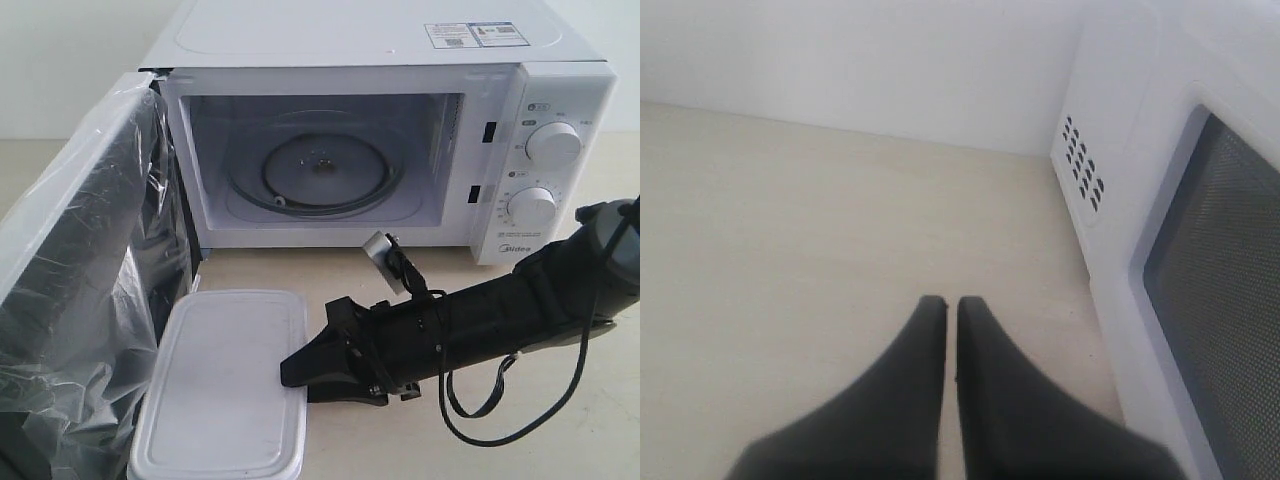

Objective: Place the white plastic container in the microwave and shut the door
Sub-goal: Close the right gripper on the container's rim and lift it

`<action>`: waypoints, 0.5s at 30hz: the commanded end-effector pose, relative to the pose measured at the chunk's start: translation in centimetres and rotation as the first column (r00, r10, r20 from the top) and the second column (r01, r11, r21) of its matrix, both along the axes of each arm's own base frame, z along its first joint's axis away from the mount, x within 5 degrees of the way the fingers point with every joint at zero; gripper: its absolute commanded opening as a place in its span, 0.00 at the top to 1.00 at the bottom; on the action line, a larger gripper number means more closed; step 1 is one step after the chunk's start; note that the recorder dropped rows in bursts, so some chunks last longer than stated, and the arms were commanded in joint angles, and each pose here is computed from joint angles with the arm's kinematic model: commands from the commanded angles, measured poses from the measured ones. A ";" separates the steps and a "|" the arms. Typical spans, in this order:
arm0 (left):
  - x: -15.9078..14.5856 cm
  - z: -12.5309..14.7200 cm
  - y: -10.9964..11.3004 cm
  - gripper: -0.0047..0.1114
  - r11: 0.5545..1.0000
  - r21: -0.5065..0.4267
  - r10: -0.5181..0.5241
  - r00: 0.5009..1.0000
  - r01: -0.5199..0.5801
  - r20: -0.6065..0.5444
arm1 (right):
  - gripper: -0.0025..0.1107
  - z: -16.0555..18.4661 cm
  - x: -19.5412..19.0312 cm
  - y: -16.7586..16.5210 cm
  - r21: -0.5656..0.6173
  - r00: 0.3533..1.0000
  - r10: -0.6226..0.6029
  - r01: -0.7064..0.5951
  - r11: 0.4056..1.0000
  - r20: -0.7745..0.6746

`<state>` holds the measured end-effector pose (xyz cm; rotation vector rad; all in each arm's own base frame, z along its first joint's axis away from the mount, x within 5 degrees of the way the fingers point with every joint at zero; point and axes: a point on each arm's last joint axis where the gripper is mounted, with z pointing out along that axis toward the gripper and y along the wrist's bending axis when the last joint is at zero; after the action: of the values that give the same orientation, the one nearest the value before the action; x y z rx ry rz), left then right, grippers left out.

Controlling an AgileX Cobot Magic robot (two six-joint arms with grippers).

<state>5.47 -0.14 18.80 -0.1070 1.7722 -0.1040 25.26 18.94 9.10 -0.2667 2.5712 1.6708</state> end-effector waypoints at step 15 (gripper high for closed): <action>0.0 0.0 0.0 0.92 1.000 -0.013 0.006 1.000 -0.006 0.007 | 0.98 0.5 0.1 0.3 0.031 1.000 0.009 -0.010 0.999 0.013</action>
<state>5.47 -0.11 18.80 -0.1076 1.7721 -0.0973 25.30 18.93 9.36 -0.2560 2.5591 1.7049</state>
